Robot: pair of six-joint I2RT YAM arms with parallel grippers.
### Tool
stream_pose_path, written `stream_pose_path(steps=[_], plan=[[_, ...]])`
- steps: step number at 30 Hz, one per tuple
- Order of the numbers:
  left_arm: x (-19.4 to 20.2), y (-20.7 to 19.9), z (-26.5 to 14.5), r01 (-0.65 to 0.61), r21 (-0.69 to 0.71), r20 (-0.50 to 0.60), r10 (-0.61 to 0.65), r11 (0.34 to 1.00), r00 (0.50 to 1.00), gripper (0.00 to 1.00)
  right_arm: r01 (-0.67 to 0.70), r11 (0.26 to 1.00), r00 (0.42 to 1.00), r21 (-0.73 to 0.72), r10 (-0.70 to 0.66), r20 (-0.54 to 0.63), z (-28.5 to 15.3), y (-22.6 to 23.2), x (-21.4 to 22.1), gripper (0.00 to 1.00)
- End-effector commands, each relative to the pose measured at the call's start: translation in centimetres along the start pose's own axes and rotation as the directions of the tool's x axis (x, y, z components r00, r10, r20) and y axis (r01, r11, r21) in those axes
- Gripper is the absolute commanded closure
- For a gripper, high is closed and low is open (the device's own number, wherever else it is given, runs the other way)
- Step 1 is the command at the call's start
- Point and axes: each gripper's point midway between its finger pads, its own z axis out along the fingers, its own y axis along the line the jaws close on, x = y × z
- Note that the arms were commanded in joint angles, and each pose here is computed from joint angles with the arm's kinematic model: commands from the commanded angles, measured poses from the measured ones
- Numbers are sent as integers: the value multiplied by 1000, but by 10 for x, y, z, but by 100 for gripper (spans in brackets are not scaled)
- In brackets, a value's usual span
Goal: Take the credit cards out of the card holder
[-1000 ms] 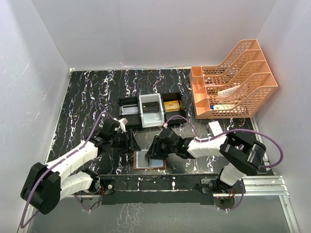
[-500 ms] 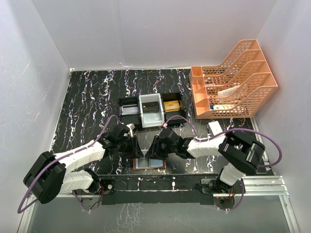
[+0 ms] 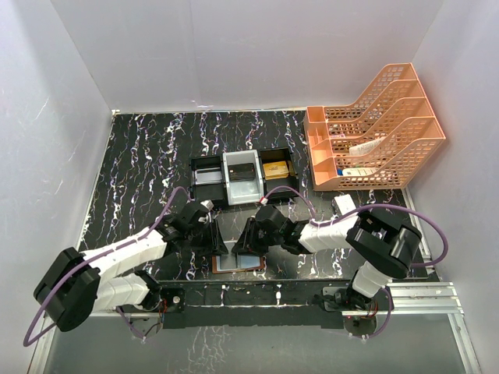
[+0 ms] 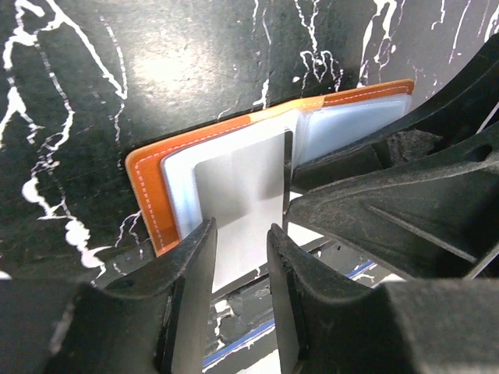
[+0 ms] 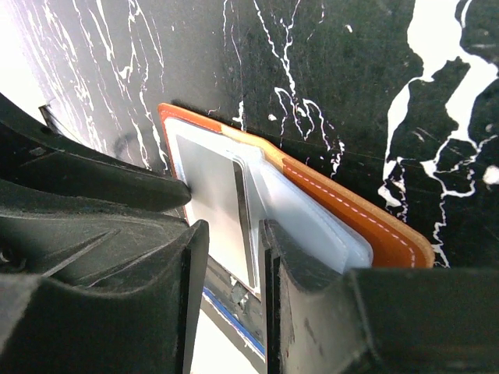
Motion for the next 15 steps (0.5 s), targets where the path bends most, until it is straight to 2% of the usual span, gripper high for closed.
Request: stream_pose_path(steps=[1, 11, 15], plan=[[5, 14, -8, -24, -64, 1, 24, 998, 1000, 67, -9, 999, 1000, 49, 8, 8, 5, -16, -1, 69], [13, 12, 0, -12, -34, -42, 11, 999, 999, 74, 20, 999, 1000, 25, -20, -1, 6, -9, -2, 70], [15, 15, -2, -3, -40, -38, 1, 999, 999, 75, 22, 1000, 1000, 1, -22, -13, 8, -5, 0, 76]])
